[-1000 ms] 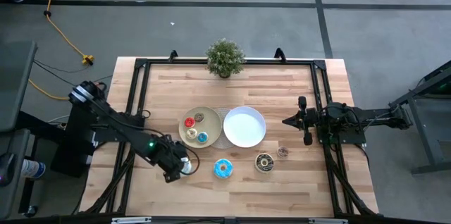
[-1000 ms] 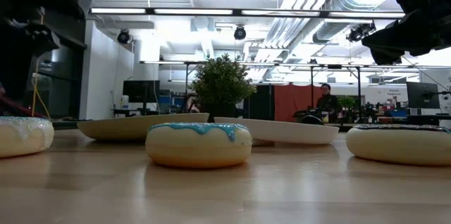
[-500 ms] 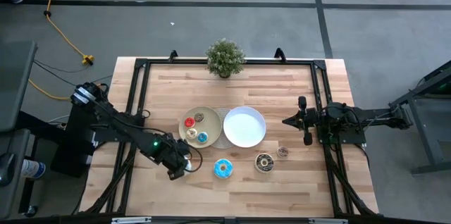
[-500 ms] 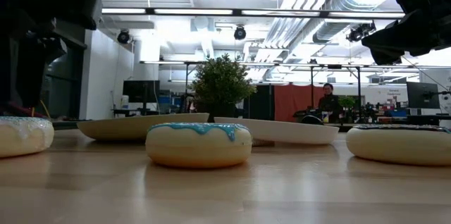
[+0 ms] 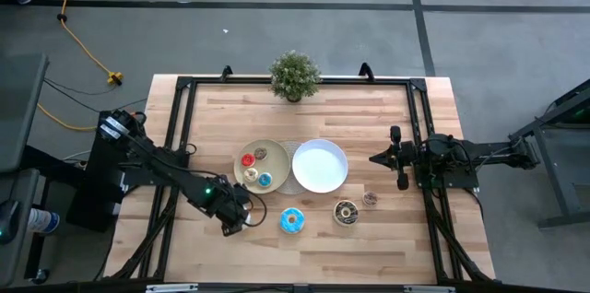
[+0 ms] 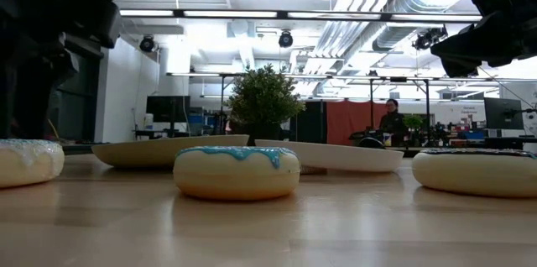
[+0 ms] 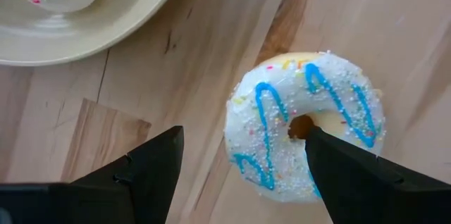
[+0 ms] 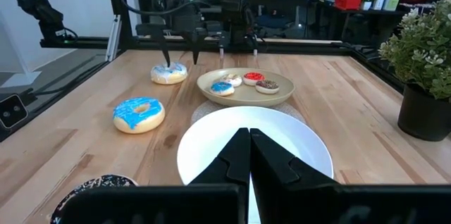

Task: Pick & Place donuts
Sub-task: Put the large white donut on the white plate

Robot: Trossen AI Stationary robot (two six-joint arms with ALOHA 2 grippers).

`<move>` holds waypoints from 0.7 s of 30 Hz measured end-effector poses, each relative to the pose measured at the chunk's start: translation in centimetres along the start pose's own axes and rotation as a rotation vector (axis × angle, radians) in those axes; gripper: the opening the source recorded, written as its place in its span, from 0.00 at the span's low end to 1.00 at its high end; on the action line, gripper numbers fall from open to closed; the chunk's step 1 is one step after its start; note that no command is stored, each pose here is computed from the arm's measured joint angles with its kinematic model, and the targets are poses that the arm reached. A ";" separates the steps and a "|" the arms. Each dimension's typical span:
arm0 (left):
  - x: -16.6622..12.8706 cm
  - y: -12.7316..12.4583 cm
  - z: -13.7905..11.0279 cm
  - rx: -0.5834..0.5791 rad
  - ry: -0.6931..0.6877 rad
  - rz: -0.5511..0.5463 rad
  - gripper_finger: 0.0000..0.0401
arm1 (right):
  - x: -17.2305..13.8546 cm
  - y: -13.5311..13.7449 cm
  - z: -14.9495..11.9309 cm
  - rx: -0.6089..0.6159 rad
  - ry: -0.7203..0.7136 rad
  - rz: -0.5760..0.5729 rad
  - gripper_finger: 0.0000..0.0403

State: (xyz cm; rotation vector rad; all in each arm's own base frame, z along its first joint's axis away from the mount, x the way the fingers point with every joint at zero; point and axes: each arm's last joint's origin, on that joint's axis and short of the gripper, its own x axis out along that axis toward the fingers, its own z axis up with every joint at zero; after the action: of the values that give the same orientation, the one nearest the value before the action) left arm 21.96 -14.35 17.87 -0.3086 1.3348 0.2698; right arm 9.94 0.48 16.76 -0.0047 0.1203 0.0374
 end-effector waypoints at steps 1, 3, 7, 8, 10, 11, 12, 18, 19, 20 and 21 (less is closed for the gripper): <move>0.1 0.0 0.0 0.000 0.002 0.002 0.72 | 0.0 0.0 0.0 0.000 0.000 0.000 0.00; 0.1 0.0 0.0 0.001 0.005 0.005 0.72 | 0.0 0.0 0.0 0.000 0.000 0.001 0.00; 0.6 -0.2 0.0 0.001 0.022 0.002 0.72 | 0.0 0.0 0.0 0.000 0.000 0.000 0.00; 0.7 -0.2 0.0 0.003 0.026 0.007 0.72 | 0.0 0.0 0.0 0.000 0.000 0.001 0.00; 0.9 -0.3 0.0 0.003 0.031 0.005 0.72 | 0.0 0.0 0.0 0.000 0.000 0.000 0.00; 1.1 -0.3 0.0 0.003 0.036 0.006 0.72 | 0.0 0.0 0.0 0.000 0.000 0.000 0.00; 1.2 -0.4 0.0 0.004 0.039 0.009 0.72 | 0.0 0.0 0.0 0.000 0.000 0.001 0.00; 1.3 -0.3 0.1 -0.001 0.028 0.017 0.72 | 0.0 0.0 0.0 0.000 0.000 0.000 0.00; 1.3 -0.3 0.2 -0.001 0.028 0.017 0.72 | 0.0 0.0 0.0 0.000 0.000 0.001 0.00; 1.3 -0.2 0.3 0.003 0.028 0.018 0.72 | 0.0 0.0 0.0 0.000 0.000 0.001 0.00; 1.3 -0.2 0.3 0.007 0.026 0.019 0.72 | 0.0 0.0 0.0 0.000 0.000 0.000 0.00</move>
State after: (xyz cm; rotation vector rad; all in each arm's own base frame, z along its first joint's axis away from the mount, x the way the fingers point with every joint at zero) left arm 22.58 -14.42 16.65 -0.2943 1.3650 0.2774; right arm 9.94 0.48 16.76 -0.0045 0.1202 0.0377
